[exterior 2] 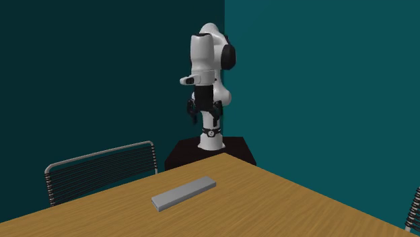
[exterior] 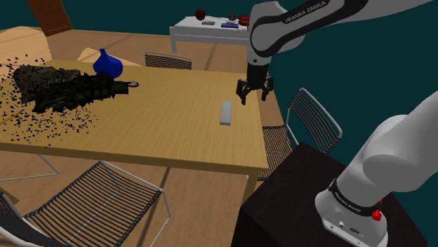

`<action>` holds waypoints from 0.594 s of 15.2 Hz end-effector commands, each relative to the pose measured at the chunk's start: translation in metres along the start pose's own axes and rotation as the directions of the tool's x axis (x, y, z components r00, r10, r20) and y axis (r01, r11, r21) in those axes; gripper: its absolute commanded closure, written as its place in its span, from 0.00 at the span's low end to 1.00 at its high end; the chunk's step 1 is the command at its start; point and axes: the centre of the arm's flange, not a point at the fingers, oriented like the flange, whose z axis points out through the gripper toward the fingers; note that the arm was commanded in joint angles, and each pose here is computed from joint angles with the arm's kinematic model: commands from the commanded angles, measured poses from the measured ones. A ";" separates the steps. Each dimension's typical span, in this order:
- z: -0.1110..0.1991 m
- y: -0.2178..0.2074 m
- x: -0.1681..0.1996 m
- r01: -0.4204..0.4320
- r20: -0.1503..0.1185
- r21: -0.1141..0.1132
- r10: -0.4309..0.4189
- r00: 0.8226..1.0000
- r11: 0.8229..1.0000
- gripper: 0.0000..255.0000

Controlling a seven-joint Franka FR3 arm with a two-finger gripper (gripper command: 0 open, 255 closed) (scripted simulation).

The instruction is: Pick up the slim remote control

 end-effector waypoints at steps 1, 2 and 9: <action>0.016 -0.005 0.020 -0.029 -0.010 0.006 0.029 1.000 1.000 0.00; 0.023 -0.008 0.030 -0.042 -0.015 0.009 0.042 0.999 0.999 0.00; 0.069 -0.024 0.103 -0.138 -0.044 0.030 0.139 0.989 0.990 0.00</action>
